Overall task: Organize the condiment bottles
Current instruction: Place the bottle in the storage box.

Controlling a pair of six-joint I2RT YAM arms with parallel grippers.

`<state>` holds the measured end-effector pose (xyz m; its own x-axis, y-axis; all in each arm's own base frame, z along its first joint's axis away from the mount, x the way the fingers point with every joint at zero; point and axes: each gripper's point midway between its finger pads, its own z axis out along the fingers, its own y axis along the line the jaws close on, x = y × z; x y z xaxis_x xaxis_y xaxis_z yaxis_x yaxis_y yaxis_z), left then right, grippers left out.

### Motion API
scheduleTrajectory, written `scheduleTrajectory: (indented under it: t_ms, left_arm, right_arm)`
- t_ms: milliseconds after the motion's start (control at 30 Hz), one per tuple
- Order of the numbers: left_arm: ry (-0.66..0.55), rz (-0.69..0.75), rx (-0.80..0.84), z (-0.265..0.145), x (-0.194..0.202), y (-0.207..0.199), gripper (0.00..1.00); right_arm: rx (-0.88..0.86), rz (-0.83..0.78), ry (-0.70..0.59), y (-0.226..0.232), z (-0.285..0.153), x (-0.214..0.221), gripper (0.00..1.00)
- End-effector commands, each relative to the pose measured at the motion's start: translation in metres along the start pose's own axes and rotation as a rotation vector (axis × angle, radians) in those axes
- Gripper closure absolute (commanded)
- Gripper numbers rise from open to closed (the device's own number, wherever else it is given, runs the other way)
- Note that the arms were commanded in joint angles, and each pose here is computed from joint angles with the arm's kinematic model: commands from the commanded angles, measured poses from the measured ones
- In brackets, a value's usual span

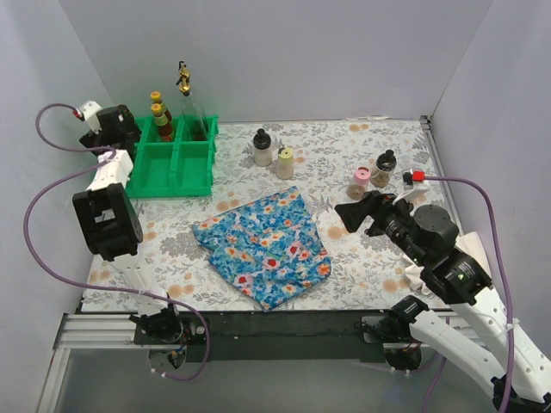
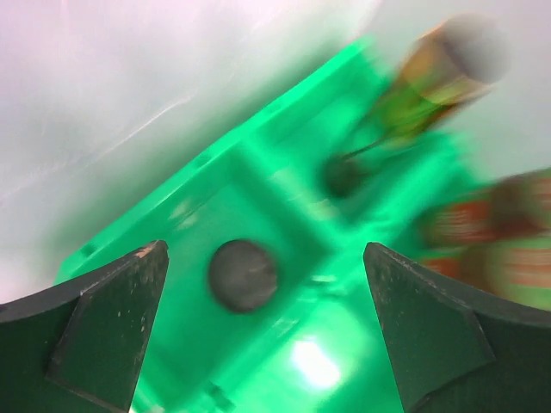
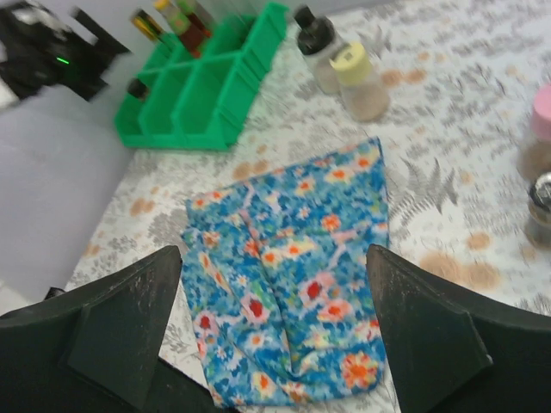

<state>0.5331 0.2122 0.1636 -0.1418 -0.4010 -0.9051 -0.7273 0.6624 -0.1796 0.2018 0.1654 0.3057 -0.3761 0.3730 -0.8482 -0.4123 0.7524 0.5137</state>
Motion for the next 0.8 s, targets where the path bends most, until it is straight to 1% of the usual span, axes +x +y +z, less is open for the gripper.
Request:
scheduleTrajectory:
  t_ms: [0,33,67,100,133,167,200,233,267,300,333,367,400,467,500,567,600,633,667,700,733,767]
  left_arm:
    - [0.037,-0.103,0.258,-0.079,-0.082,-0.046,0.02]
    - [0.099,-0.090,0.289,-0.091,-0.073,-0.049,0.02]
    - [0.151,-0.107,0.352,-0.105,-0.066,-0.056,0.02]
    - [0.187,-0.111,0.389,-0.116,-0.058,-0.058,0.02]
    - [0.188,-0.120,0.453,-0.141,-0.066,-0.062,0.02]
    - [0.264,-0.116,0.503,-0.152,-0.040,-0.061,0.02]
    - [0.281,-0.111,0.551,-0.165,-0.035,-0.064,0.02]
    - [0.268,-0.103,0.620,-0.190,-0.042,-0.066,0.02]
    - [0.329,-0.060,0.682,-0.202,-0.016,-0.064,0.02]
    - [0.375,-0.040,0.805,-0.229,-0.007,-0.074,0.02]
    - [0.414,-0.025,0.870,-0.247,0.005,-0.076,0.02]
    - [0.388,-0.006,0.943,-0.274,0.000,-0.077,0.02]
    - [0.451,0.038,1.020,-0.300,0.032,-0.083,0.02]
    - [0.395,0.101,1.119,-0.341,0.037,-0.094,0.02]
    - [0.426,0.161,1.191,-0.369,0.065,-0.105,0.02]
    - [0.437,0.174,1.229,-0.390,0.077,-0.110,0.02]
    - [0.436,0.174,1.286,-0.409,0.080,-0.115,0.02]
    - [0.485,0.164,1.313,-0.419,0.094,-0.113,0.02]
    - [0.496,0.158,1.339,-0.428,0.098,-0.113,0.02]
    - [0.477,0.160,1.402,-0.446,0.097,-0.118,0.03]
    - [0.506,0.158,1.419,-0.454,0.109,-0.115,0.05]
    - [0.509,0.163,1.453,-0.463,0.112,-0.116,0.06]
  right_arm:
    - [0.206,0.040,0.104,-0.028,-0.001,0.010,0.01]
    - [0.246,0.037,0.135,-0.034,0.001,0.016,0.01]
    - [0.285,0.031,0.169,-0.041,-0.002,0.023,0.01]
    - [0.309,0.033,0.179,-0.045,-0.003,0.025,0.01]
    - [0.355,0.031,0.179,-0.053,-0.003,0.026,0.01]
    - [0.388,0.027,0.194,-0.059,-0.006,0.028,0.01]
    - [0.415,0.016,0.182,-0.063,-0.007,0.025,0.01]
    - [0.441,0.008,0.189,-0.068,-0.008,0.026,0.01]
    - [0.461,0.002,0.186,-0.071,-0.009,0.025,0.01]
    - [0.489,-0.020,0.181,-0.076,-0.011,0.023,0.01]
    - [0.497,-0.032,0.181,-0.078,-0.010,0.022,0.01]
    - [0.507,-0.043,0.180,-0.080,-0.010,0.022,0.02]
    - [0.519,-0.051,0.176,-0.082,-0.010,0.020,0.03]
    - [0.519,-0.076,0.184,-0.080,-0.007,0.015,0.04]
    - [0.537,-0.091,0.177,-0.083,-0.006,0.013,0.05]
    - [0.589,-0.123,0.183,-0.093,-0.005,0.012,0.06]
    - [0.626,-0.137,0.180,-0.100,-0.004,0.011,0.07]
    - [0.651,-0.151,0.204,-0.106,-0.001,0.015,0.07]
    - [0.667,-0.158,0.217,-0.110,0.000,0.018,0.08]
    - [0.689,-0.154,0.224,-0.117,0.000,0.018,0.08]
    - [0.706,-0.161,0.242,-0.121,0.003,0.021,0.09]
    - [0.713,-0.172,0.246,-0.124,0.004,0.019,0.10]
